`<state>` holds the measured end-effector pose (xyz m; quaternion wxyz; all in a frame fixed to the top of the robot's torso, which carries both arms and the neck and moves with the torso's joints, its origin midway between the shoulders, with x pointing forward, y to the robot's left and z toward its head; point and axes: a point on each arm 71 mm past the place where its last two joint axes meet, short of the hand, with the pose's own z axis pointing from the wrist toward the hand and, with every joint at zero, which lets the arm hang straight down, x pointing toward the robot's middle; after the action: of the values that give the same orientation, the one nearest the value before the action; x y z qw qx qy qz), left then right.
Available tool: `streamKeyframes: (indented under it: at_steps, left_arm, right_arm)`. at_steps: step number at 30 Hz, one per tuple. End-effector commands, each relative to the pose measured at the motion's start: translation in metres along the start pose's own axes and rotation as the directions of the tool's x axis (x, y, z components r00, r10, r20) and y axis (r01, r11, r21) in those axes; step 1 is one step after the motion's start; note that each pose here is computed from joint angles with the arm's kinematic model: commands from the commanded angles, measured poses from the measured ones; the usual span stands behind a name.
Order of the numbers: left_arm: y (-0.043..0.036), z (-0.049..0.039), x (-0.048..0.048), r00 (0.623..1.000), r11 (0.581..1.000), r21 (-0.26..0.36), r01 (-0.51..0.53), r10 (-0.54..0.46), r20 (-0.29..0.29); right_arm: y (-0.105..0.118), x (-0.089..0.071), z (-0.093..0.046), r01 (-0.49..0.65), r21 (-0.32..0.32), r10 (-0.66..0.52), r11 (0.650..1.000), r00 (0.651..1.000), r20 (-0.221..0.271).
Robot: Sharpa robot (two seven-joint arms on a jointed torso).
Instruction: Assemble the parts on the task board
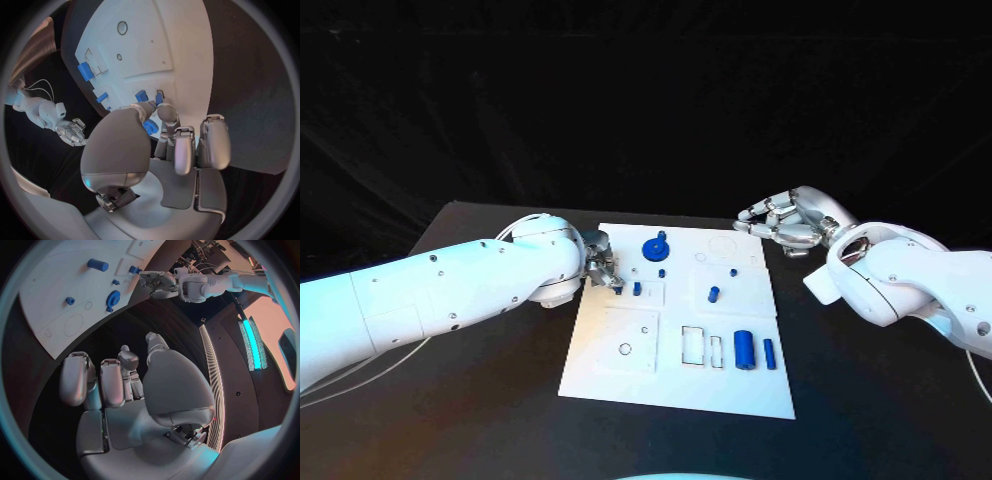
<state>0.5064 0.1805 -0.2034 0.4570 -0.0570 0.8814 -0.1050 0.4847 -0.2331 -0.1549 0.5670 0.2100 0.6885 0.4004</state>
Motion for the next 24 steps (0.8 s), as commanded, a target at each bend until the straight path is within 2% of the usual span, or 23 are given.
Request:
streamKeyframes:
  at_steps: [1, 24]
  left_arm:
    - [-0.002, -0.0003, 0.0023, 0.999, 0.999, -0.001, -0.036, 0.036, -0.019]
    - [-0.0042, -0.0002, 0.0042, 0.998, 0.998, 0.002, -0.065, 0.065, -0.023]
  right_arm:
    - [0.0008, 0.0013, -0.0001, 0.008, -0.011, -0.008, 1.0, 1.0, -0.01]
    - [0.0001, 0.0011, -0.0004, 0.008, -0.009, -0.008, 1.0, 1.0, -0.011]
